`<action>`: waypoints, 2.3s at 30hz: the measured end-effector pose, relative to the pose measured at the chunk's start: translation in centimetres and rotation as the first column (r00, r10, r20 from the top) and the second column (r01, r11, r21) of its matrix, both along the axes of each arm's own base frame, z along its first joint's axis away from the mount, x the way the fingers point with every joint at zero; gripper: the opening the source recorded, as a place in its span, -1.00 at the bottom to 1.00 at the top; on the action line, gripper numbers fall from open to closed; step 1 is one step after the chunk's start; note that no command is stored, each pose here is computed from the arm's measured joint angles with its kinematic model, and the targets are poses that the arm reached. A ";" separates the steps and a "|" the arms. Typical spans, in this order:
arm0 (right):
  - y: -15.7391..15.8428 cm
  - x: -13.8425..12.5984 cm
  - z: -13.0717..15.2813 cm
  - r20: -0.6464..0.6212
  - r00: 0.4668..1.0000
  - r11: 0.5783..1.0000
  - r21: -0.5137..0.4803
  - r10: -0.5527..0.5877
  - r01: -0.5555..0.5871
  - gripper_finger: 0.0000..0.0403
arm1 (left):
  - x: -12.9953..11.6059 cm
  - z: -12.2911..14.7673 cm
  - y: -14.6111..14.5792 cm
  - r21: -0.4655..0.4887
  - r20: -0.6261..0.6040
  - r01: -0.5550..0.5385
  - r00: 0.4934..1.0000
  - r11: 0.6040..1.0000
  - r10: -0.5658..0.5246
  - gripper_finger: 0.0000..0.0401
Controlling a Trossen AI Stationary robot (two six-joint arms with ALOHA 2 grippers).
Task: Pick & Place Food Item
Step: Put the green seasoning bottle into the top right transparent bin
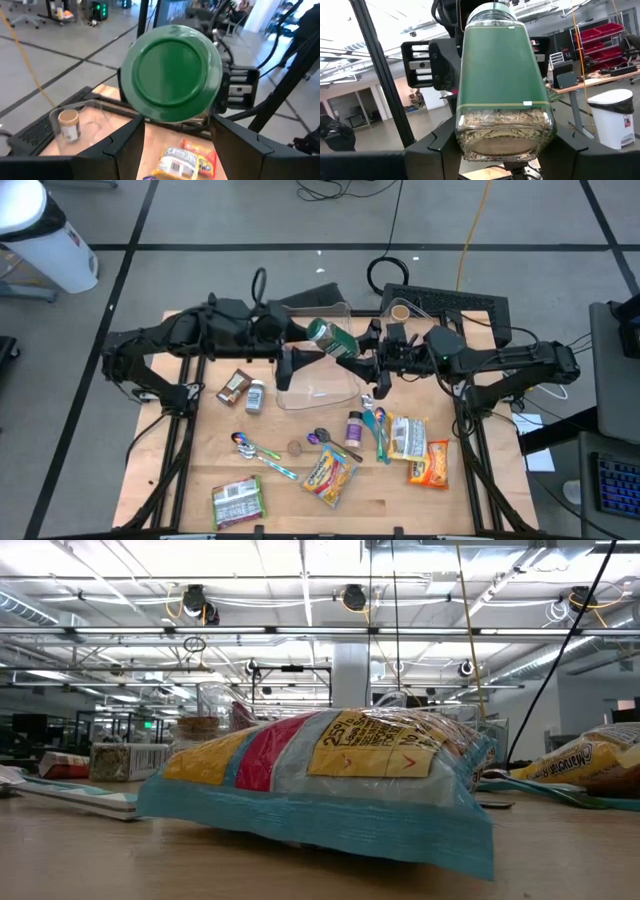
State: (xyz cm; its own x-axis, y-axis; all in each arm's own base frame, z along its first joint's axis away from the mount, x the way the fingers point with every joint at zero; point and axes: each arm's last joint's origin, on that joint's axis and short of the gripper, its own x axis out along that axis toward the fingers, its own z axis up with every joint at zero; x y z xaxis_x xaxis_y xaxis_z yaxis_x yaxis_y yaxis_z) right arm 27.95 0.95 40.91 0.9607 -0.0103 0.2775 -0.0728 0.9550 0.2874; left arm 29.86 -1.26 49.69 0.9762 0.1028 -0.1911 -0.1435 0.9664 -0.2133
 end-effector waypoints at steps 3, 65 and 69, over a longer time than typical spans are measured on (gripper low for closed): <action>0.2 0.0 -0.1 -0.011 1.000 1.000 0.000 0.008 -0.008 -0.07 | 0.2 0.1 0.0 0.004 0.012 0.007 1.000 1.000 -0.007 0.15; 0.2 -0.2 0.7 0.082 0.997 0.997 -0.075 0.006 0.000 -0.07 | 4.8 -0.5 2.0 -0.022 0.187 0.152 0.971 0.988 -0.145 0.15; 0.2 -0.3 0.9 0.109 0.994 0.997 -0.082 0.001 0.008 -0.07 | 4.8 -0.5 2.1 -0.021 0.192 0.151 0.971 0.988 -0.144 0.15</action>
